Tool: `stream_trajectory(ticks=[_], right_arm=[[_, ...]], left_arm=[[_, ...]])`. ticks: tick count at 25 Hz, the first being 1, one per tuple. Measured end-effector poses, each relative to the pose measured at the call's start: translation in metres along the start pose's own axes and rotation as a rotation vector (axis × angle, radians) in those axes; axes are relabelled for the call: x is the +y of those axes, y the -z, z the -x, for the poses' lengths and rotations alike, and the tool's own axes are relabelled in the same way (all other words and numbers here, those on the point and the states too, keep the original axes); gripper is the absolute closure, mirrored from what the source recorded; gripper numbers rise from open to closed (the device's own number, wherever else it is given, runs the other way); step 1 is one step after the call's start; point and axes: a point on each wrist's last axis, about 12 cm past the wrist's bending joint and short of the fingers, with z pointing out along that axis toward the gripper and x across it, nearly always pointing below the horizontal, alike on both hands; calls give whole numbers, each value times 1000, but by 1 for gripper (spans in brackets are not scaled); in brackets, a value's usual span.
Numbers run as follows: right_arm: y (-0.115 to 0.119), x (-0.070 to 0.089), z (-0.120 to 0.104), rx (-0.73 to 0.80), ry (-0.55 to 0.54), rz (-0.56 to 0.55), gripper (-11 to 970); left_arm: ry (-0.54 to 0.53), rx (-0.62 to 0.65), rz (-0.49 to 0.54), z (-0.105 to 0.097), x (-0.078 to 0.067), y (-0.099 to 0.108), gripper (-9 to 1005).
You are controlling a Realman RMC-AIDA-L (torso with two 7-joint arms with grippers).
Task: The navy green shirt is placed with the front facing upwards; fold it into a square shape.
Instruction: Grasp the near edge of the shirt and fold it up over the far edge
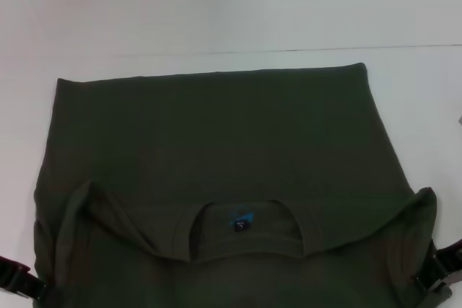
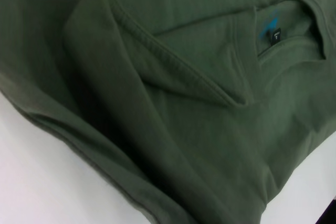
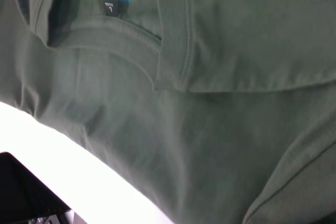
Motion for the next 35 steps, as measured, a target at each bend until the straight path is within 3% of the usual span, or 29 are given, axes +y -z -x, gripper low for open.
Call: stream_trajectory(ticks=[6,17,26,35], right_arm=[[16,-3,5,-130,0,38,909],[50,-14,21,-484,-54,114,906],[62,-29,39,-739,-132,87,904],[51,-37,55,-922,-174,71,903]], left_arm=[[-4,-79,-6,2,3,4,896],[49,-447,-2,8,24,28,895],[115,-707,-12,16,40,29,894],[185,-890,7,31,50,7,894]])
